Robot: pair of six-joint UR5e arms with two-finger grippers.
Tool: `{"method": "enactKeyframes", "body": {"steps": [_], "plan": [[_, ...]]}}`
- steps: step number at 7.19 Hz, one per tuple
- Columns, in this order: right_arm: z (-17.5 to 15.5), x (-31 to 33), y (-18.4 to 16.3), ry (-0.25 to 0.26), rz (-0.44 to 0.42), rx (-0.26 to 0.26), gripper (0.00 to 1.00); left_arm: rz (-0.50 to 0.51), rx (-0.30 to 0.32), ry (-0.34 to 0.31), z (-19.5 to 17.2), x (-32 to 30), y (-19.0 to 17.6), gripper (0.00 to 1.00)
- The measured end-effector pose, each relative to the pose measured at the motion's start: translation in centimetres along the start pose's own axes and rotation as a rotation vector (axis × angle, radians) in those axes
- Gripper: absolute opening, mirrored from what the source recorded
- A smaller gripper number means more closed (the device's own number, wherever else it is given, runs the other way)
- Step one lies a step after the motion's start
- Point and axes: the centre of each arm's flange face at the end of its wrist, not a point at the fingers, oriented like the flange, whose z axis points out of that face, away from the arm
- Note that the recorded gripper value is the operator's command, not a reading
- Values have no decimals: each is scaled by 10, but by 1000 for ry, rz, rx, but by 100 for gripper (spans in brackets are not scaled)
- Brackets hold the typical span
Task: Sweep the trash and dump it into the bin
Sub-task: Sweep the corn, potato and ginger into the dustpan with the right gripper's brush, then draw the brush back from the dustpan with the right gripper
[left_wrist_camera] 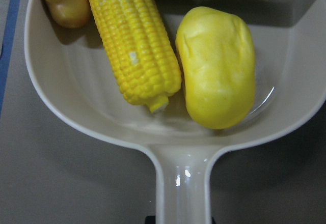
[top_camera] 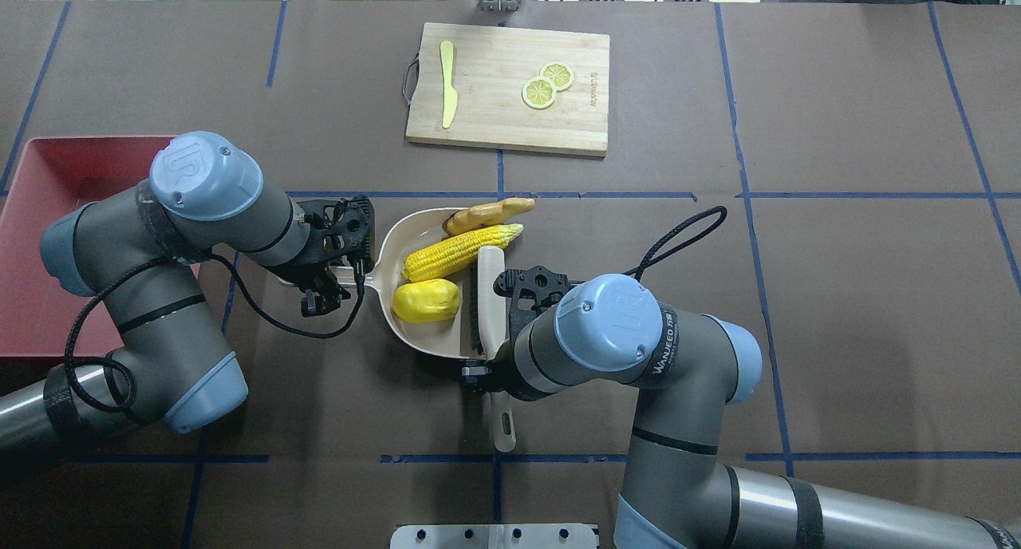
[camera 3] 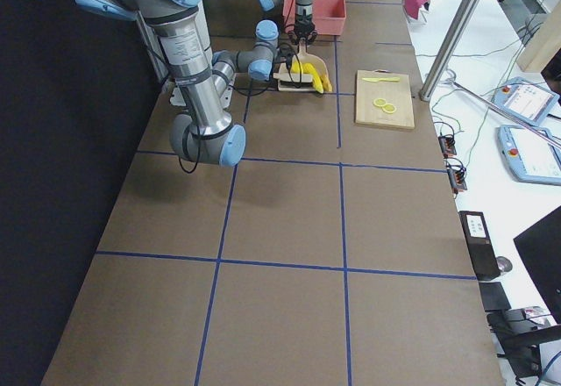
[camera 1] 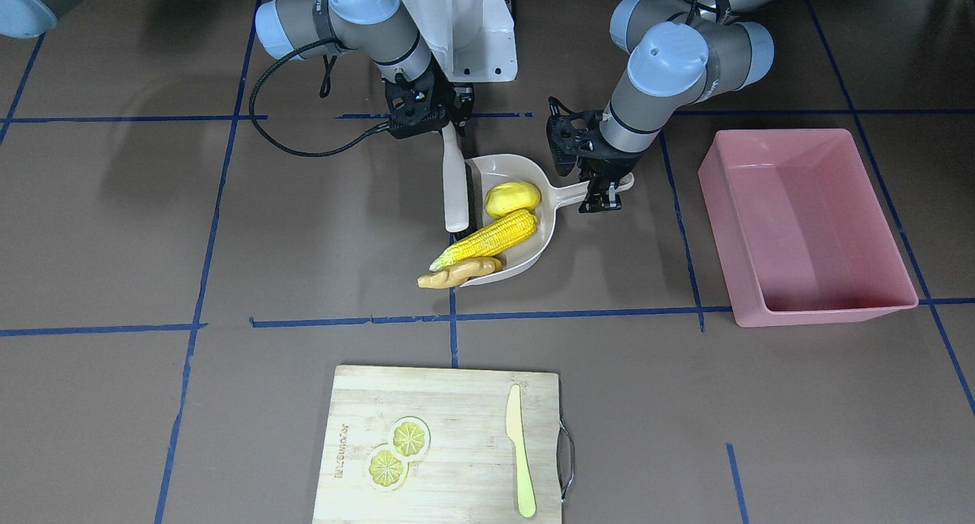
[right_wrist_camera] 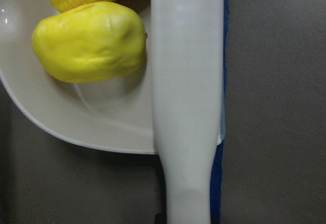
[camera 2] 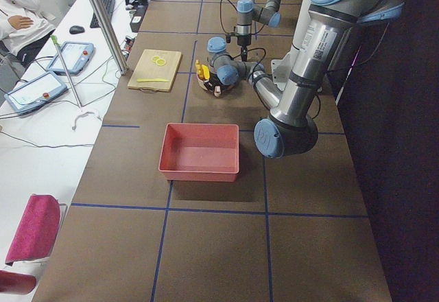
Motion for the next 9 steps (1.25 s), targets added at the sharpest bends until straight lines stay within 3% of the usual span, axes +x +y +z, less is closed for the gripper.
{"method": "enactKeyframes", "body": {"steps": [5, 9], "plan": [[-10, 13, 7, 0, -1, 0, 0, -3, 2, -1, 0, 0, 0, 0], [-30, 24, 9, 74, 23, -4, 0, -3, 3, -2, 0, 0, 1, 0]]}}
